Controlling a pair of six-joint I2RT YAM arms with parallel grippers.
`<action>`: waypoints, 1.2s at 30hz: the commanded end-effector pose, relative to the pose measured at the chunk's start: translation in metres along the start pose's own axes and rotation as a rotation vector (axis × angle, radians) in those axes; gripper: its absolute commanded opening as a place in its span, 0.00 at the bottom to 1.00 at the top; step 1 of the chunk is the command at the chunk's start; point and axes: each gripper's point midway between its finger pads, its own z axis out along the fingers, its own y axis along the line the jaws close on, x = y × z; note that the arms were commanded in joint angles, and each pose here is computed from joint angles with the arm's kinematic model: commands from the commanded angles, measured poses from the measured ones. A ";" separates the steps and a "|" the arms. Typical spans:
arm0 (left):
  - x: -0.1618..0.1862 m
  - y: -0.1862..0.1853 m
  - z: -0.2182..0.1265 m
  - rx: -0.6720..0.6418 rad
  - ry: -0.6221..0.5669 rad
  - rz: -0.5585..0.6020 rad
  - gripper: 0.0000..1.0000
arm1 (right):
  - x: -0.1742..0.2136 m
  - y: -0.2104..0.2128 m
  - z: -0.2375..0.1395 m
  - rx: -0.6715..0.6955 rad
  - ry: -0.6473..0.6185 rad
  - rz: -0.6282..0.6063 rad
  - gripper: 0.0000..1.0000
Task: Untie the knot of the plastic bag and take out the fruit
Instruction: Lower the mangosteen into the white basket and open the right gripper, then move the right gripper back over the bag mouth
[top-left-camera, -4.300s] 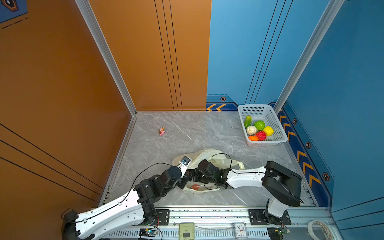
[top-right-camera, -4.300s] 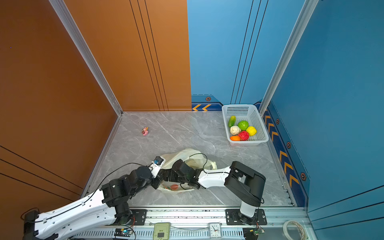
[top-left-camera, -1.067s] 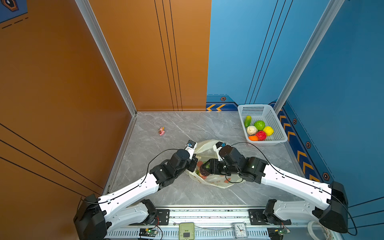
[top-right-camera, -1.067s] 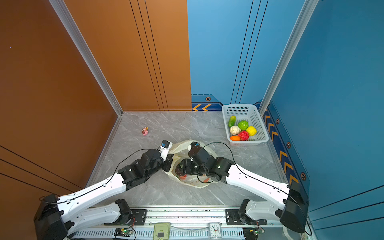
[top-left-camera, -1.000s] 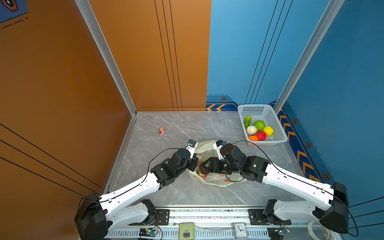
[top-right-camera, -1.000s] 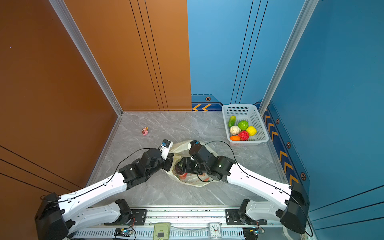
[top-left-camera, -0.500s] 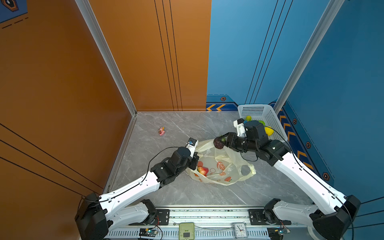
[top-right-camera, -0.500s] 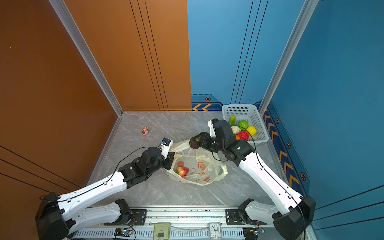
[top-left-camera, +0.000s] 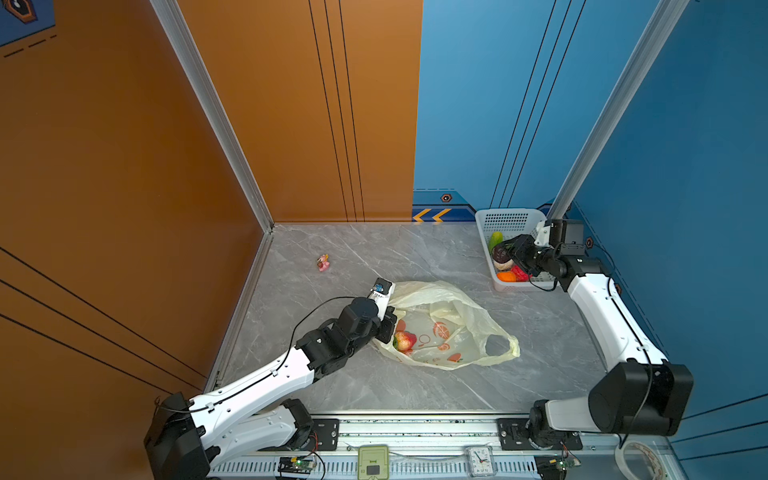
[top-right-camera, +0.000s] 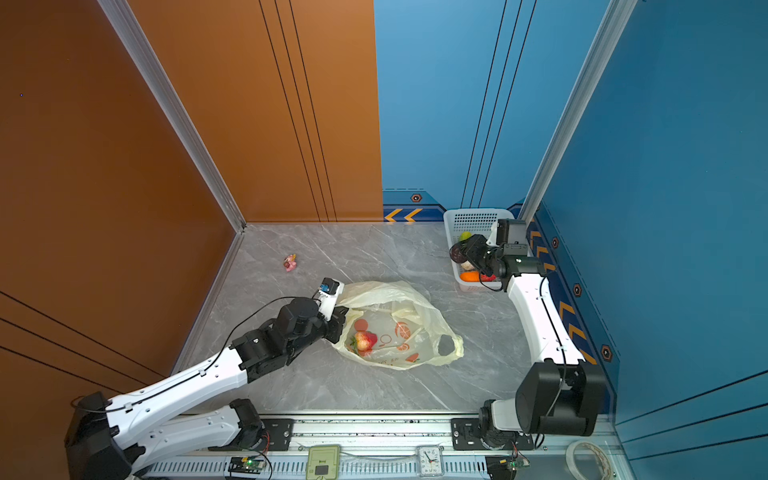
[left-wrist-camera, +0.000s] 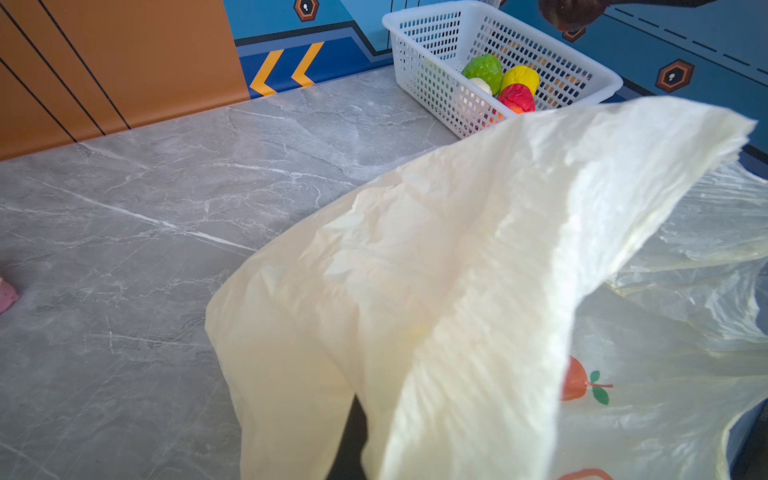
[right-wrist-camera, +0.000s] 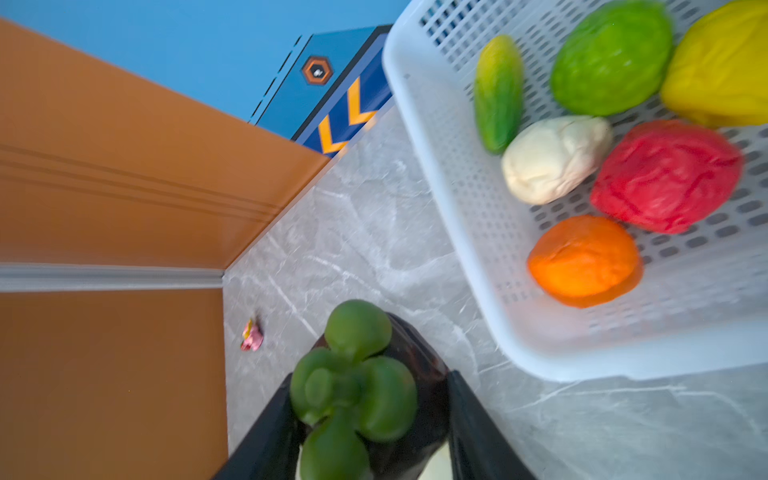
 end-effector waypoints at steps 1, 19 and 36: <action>0.006 -0.002 -0.004 0.003 0.009 -0.006 0.00 | -0.053 -0.015 0.018 0.040 -0.138 -0.027 0.47; 0.013 -0.010 -0.009 0.022 0.005 -0.005 0.00 | -0.121 -0.083 0.158 0.375 -0.116 -0.072 0.77; 0.011 -0.002 -0.021 0.055 -0.029 0.033 0.00 | -0.064 0.007 0.067 0.186 -0.048 -0.167 0.82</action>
